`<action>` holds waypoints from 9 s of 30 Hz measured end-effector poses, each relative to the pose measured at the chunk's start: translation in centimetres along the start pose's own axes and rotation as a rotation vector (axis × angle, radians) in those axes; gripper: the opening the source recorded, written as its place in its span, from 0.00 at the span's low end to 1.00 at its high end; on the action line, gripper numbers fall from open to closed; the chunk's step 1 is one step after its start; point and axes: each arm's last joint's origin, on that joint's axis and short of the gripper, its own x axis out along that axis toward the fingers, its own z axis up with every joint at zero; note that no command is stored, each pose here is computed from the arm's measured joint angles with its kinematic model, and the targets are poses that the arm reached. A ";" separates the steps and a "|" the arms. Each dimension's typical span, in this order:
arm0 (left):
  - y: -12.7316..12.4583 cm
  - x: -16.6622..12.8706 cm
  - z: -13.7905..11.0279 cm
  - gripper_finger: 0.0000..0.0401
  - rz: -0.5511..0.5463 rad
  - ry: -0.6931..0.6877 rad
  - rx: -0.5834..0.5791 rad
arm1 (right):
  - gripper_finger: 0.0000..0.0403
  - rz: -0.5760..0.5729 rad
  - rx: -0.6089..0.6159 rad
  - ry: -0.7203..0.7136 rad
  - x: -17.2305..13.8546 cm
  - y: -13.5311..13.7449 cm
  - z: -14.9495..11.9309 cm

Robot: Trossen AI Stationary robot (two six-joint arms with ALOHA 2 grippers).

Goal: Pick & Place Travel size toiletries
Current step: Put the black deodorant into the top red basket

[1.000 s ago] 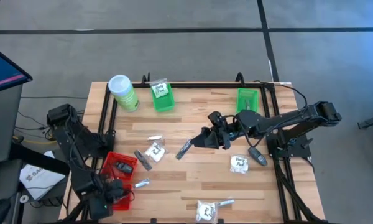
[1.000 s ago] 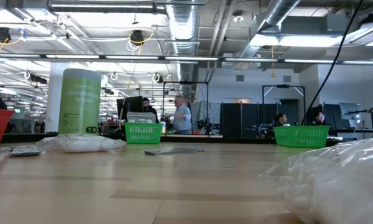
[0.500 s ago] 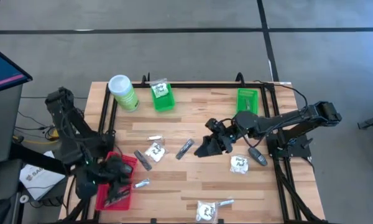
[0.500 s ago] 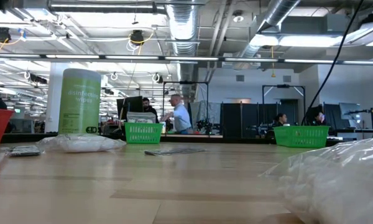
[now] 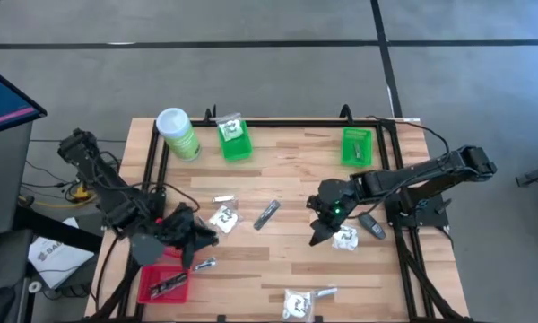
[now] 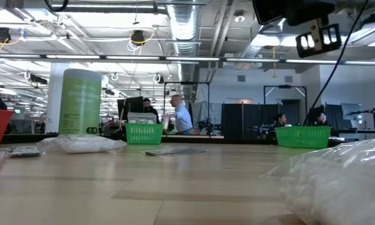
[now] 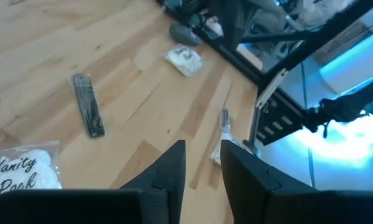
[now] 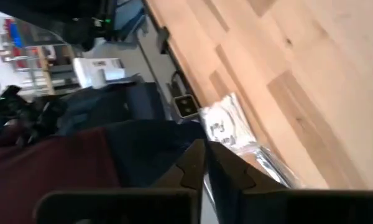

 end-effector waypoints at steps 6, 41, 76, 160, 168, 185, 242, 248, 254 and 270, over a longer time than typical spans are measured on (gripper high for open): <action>0.1 3.1 0.7 0.12 -0.015 0.093 0.023 | 0.01 -0.080 0.005 -0.036 0.0 -0.6 -0.1; -0.9 8.2 1.6 0.00 -0.176 0.121 0.044 | 0.00 -0.792 0.277 0.023 -9.2 -5.3 -8.1; -1.2 8.2 1.1 0.00 -0.188 0.131 0.049 | 0.79 -1.006 0.513 -0.098 -4.7 -11.4 -6.1; -1.5 8.1 1.0 0.00 -0.203 0.121 0.074 | 0.79 -1.116 -0.028 0.457 4.2 -12.1 -8.4; -1.5 8.0 1.0 0.00 -0.205 0.121 0.072 | 0.79 -1.009 -0.012 0.423 6.4 -12.2 -7.6; -1.5 8.1 1.0 0.00 -0.209 0.118 0.071 | 0.79 -0.934 -0.144 0.227 5.4 -6.0 -4.4; -2.0 7.6 0.5 0.00 -0.215 0.102 0.088 | 0.50 -0.859 -0.038 0.332 7.4 -9.4 -8.9; -1.8 7.7 0.7 0.00 -0.180 0.063 0.083 | 0.54 -0.848 0.029 0.303 7.4 -9.3 -8.6; -1.6 7.8 0.6 0.00 -0.165 0.055 0.079 | 0.49 -0.724 0.008 0.275 8.0 -6.8 -7.6; 1.4 9.0 -2.2 0.00 -0.123 0.030 -0.113 | 0.49 -0.342 -0.193 -0.102 4.0 6.6 0.3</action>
